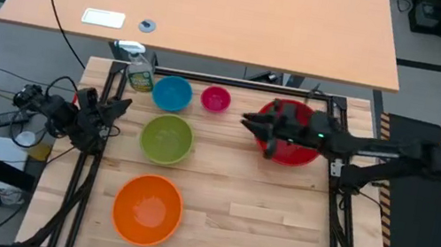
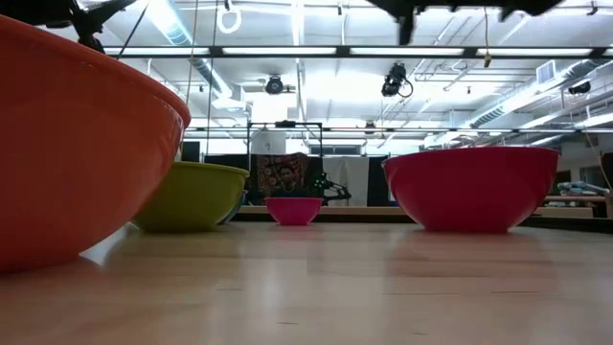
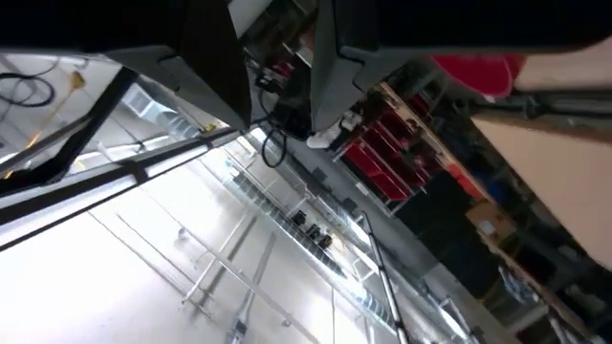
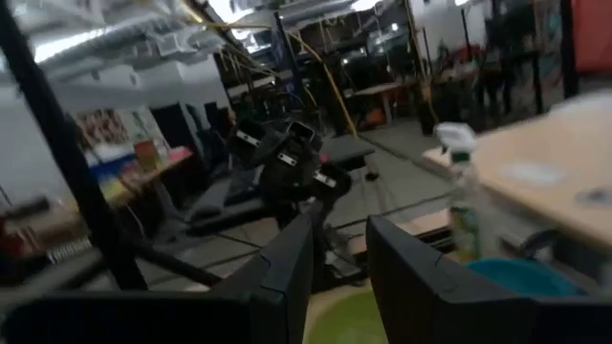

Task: Nest bowls inside each other
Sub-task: Stack the orange bowl on top of the red bowl

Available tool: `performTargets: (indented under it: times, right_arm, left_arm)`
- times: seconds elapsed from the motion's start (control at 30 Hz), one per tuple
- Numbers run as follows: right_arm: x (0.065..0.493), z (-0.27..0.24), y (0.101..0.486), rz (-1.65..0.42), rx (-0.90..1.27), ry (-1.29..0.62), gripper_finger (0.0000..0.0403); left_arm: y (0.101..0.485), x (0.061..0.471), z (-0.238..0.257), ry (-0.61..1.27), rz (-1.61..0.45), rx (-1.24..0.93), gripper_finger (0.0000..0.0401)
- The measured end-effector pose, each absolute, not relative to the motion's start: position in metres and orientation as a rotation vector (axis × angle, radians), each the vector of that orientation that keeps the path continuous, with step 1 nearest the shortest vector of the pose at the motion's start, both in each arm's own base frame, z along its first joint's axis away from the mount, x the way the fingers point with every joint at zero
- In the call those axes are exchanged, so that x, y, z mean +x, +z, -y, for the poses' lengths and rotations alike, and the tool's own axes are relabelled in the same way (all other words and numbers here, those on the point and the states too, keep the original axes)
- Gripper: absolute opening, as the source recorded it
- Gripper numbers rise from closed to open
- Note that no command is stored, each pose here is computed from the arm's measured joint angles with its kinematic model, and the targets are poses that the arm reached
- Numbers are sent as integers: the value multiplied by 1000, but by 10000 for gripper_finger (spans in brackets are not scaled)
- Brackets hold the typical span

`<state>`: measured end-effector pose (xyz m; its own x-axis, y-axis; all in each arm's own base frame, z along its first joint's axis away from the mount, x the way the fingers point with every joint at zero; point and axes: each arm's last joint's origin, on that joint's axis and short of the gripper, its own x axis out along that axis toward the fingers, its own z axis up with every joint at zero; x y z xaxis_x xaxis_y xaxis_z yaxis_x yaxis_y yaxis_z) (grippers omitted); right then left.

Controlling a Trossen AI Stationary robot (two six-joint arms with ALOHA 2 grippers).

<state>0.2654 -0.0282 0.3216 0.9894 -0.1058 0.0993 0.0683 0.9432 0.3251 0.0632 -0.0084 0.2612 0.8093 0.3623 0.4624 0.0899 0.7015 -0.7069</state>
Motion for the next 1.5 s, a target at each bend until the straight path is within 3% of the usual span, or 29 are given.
performTargets:
  times: [0.2, 0.4, 0.63, 0.8, 1.03, 1.5]
  right_arm:
    - [308, 31, 327, 94, 501, -40, 111]
    - [344, 18, 336, -32, 455, 168, 110]
    - [388, -11, 337, -344, 375, 41, 110]
    - [418, -37, 336, -472, 539, 60, 110]
    - [445, -70, 308, -609, 611, 53, 110]
    - [457, -121, 254, -708, 587, -67, 110]
  left_arm:
    - [279, 58, 5, 224, 504, -693, 114]
    - [299, 55, 4, 269, 304, -589, 114]
    - [307, 62, 7, 321, 52, -464, 114]
    - [305, 69, 11, 304, 19, -492, 114]
    - [305, 71, 13, 295, 19, -551, 114]
    - [304, 71, 13, 296, 18, -563, 114]
